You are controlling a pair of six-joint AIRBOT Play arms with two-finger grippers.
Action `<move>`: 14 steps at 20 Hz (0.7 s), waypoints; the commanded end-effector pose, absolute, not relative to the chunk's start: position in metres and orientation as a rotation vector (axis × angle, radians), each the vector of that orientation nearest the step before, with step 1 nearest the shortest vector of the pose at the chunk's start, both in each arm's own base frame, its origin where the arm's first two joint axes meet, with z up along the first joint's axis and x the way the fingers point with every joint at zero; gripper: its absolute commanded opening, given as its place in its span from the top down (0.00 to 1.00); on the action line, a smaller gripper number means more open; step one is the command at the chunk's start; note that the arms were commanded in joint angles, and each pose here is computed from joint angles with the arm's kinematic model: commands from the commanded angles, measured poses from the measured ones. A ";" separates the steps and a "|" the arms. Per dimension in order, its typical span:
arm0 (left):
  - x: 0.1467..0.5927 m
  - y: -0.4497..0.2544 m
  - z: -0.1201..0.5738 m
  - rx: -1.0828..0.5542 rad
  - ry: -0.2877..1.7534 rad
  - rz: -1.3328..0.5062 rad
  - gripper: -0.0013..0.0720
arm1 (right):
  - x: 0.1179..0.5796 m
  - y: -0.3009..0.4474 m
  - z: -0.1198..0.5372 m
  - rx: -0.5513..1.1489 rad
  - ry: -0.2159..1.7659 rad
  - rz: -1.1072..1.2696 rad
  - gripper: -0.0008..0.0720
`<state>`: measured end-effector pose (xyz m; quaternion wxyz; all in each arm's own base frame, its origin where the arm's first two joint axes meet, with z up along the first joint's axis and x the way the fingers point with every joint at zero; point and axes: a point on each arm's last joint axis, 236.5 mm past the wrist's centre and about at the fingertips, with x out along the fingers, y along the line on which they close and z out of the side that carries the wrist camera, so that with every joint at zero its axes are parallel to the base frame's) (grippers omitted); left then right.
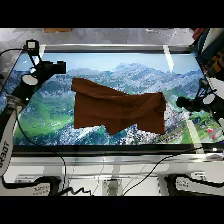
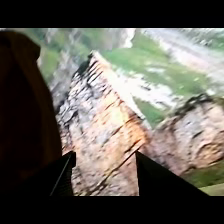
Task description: Fold the clothes and pants, and hang the long-sleeved shirts on hangers.
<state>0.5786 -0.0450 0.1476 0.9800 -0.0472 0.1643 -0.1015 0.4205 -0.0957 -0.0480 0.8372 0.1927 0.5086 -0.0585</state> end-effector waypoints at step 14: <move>0.426 0.072 0.042 -0.425 1.069 -0.216 0.04 | 0.431 -0.029 -0.099 0.781 1.156 0.087 0.92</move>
